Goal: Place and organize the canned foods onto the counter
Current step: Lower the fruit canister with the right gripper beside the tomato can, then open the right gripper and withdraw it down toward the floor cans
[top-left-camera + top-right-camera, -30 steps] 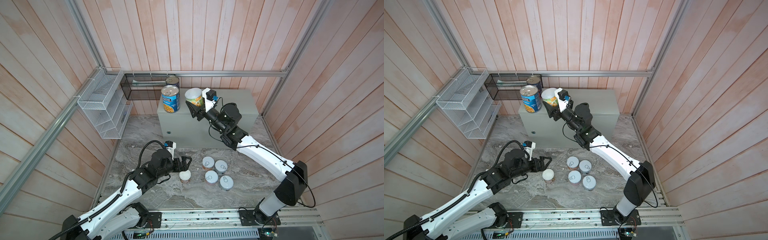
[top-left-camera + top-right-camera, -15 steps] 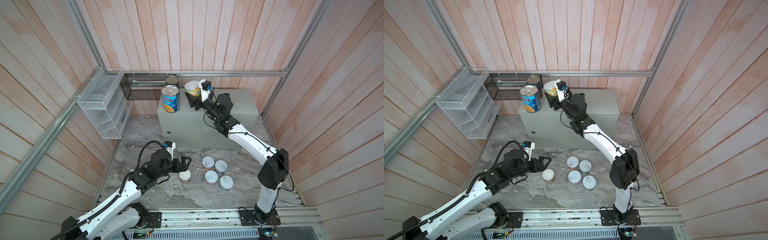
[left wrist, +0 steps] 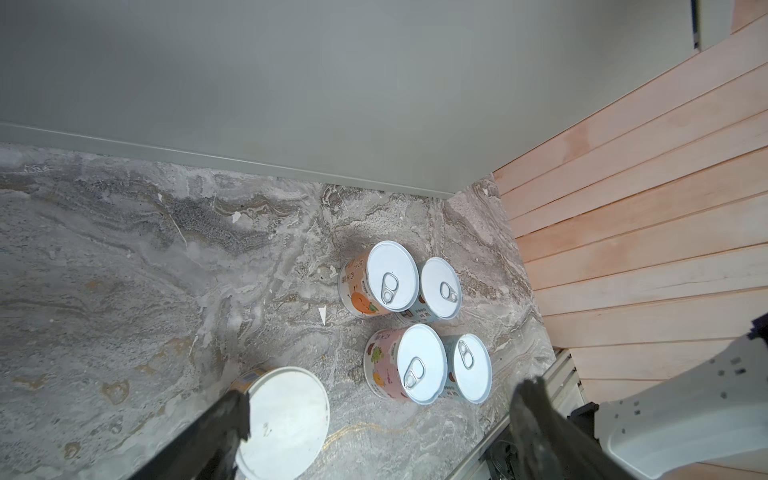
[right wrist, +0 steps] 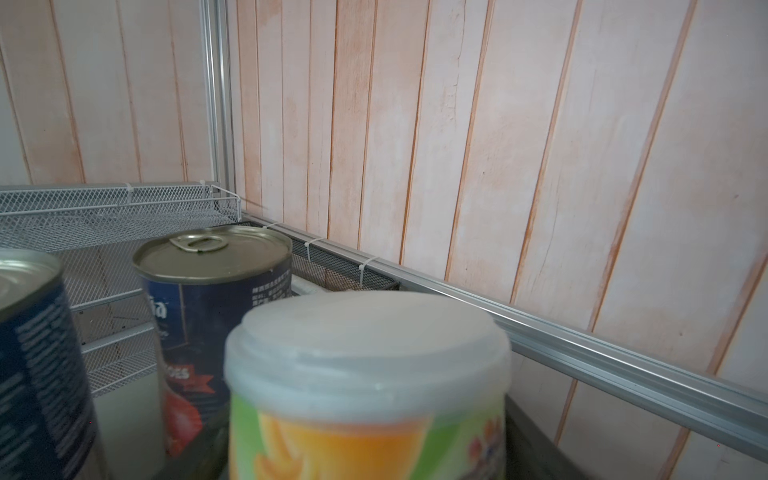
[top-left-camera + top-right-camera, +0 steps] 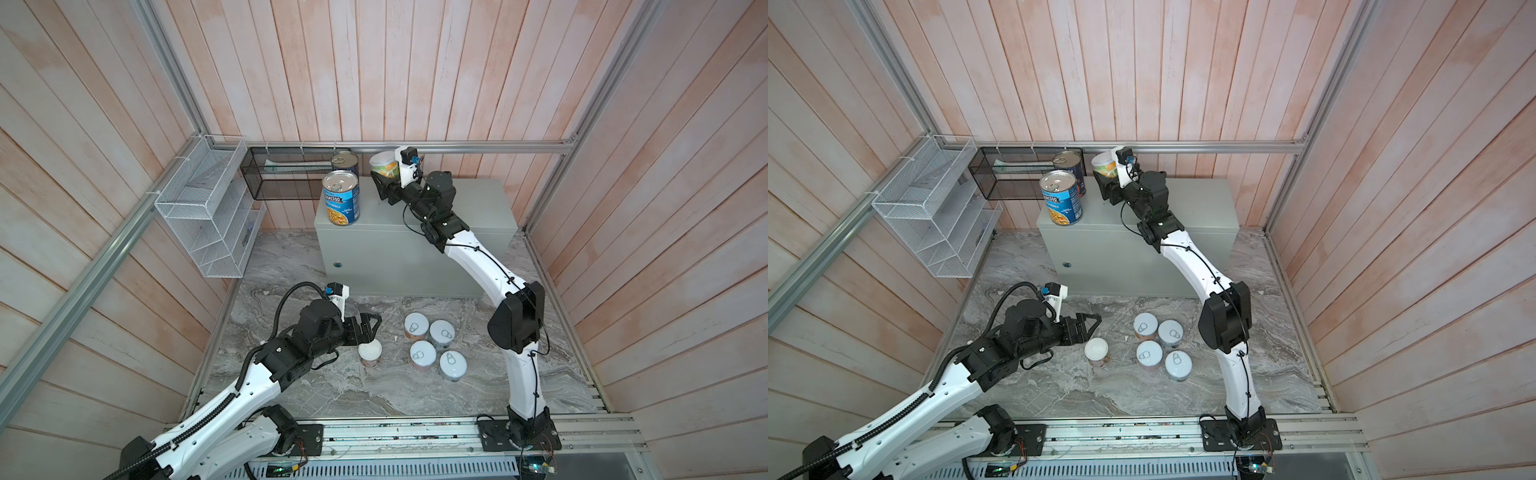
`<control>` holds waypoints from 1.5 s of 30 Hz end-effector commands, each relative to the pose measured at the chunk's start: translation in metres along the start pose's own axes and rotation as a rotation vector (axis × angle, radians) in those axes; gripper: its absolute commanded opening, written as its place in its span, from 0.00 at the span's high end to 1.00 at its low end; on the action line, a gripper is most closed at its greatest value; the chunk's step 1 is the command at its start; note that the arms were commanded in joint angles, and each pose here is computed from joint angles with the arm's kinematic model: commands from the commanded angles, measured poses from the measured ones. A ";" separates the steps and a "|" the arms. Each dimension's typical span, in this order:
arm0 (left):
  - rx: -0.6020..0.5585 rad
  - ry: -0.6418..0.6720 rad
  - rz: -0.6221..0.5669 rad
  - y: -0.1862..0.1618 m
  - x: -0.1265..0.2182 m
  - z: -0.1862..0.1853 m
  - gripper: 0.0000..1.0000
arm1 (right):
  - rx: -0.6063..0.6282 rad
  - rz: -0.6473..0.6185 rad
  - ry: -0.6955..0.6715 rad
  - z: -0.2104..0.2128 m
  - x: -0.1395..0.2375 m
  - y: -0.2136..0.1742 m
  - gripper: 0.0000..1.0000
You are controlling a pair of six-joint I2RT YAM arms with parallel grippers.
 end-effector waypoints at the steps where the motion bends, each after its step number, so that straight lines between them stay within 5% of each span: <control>1: 0.010 0.030 0.008 -0.004 -0.003 0.006 0.00 | 0.023 -0.109 0.091 0.016 -0.003 0.037 0.24; 22: 0.008 0.014 0.031 -0.001 -0.013 0.003 0.00 | -0.070 -0.072 0.067 -0.008 -0.007 0.022 0.17; 29: 0.009 0.006 0.038 -0.001 -0.015 0.002 0.00 | -0.051 -0.067 0.074 -0.007 0.002 0.033 0.04; 45: -0.047 0.100 0.061 0.001 -0.010 0.009 0.00 | -0.036 -0.180 0.046 0.012 0.064 0.079 0.02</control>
Point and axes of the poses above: each gripper's point midway between its finger pads, its own x axis back along the fingers, its own z axis along the line the jaws close on, y = z × x, the point moved 7 cm from there along x, back along the fingers, and after that the axes turned 12 degrees about -x, right-handed, at the moved point
